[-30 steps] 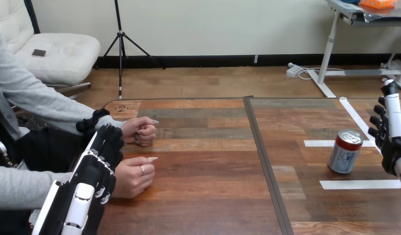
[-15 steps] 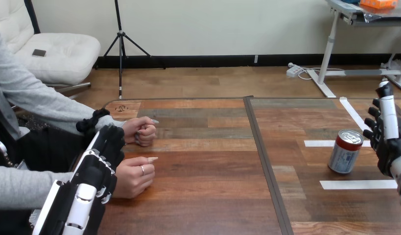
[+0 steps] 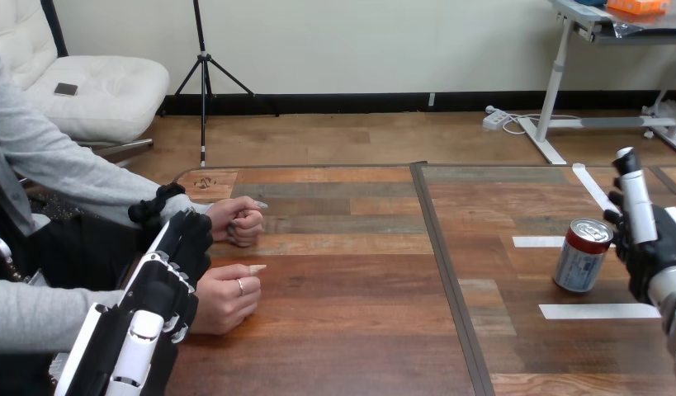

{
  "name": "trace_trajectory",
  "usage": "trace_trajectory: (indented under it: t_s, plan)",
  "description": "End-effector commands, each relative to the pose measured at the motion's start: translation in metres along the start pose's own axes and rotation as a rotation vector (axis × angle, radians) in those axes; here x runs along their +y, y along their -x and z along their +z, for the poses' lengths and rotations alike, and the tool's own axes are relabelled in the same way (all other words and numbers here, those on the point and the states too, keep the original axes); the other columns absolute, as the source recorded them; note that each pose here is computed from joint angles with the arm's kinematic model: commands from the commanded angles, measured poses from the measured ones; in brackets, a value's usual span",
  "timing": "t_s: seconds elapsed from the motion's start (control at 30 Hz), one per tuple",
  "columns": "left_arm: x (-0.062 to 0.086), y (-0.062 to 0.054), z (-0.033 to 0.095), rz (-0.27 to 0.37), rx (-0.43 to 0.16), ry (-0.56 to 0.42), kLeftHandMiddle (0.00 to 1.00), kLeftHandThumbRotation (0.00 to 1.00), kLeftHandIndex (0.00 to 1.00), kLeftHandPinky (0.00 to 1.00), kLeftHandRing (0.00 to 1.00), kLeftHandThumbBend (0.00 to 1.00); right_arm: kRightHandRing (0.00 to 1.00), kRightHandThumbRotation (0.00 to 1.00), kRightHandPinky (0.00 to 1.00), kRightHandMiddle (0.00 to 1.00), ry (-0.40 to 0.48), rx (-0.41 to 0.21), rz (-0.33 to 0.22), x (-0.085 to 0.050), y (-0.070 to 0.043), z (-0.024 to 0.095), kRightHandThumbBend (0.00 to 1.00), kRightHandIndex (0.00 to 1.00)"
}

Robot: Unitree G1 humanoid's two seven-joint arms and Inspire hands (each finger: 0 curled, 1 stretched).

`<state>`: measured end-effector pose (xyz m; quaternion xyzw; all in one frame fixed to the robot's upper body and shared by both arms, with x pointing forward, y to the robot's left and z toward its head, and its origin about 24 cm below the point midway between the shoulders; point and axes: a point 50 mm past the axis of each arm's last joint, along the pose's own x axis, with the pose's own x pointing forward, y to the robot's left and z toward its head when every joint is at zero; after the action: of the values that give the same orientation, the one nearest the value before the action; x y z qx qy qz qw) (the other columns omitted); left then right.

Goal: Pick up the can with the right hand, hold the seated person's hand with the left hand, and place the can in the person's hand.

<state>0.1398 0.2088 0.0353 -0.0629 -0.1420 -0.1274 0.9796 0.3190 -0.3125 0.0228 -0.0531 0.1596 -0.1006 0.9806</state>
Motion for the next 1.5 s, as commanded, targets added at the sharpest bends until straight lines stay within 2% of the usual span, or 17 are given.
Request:
trace_trajectory:
  t_s: [0.0, 0.43, 0.6, 0.73, 1.47]
  plan:
    - [0.002, -0.016, 0.012, -0.032, -0.086, -0.012, 0.97, 0.85, 0.95, 1.0, 0.99, 0.44, 1.0, 1.0, 1.0, 1.0, 0.022, -0.062, 0.024, 0.013, -0.006, 0.016, 0.94, 1.0]
    - [0.002, -0.016, 0.012, -0.025, -0.099, -0.025, 0.96, 0.83, 0.95, 1.0, 0.98, 0.45, 1.0, 0.91, 1.0, 1.0, 0.026, -0.051, 0.034, 0.017, -0.006, 0.012, 0.92, 1.0]
    - [0.002, -0.015, 0.012, -0.027, -0.099, -0.035, 0.96, 0.85, 0.94, 1.0, 0.97, 0.45, 1.0, 0.85, 1.0, 1.0, 0.022, -0.046, 0.033, 0.018, -0.006, 0.011, 0.97, 1.0]
    - [0.002, -0.015, 0.012, -0.03, -0.096, -0.033, 0.96, 0.86, 0.94, 1.0, 0.97, 0.45, 1.0, 0.83, 1.0, 1.0, 0.058, -0.036, 0.027, 0.018, -0.006, 0.01, 0.99, 1.0]
    - [0.003, -0.017, 0.01, -0.032, -0.108, -0.029, 0.95, 0.87, 0.93, 1.0, 0.97, 0.44, 1.0, 0.65, 1.0, 1.0, 0.114, -0.018, 0.014, 0.018, -0.005, 0.006, 1.0, 0.98]
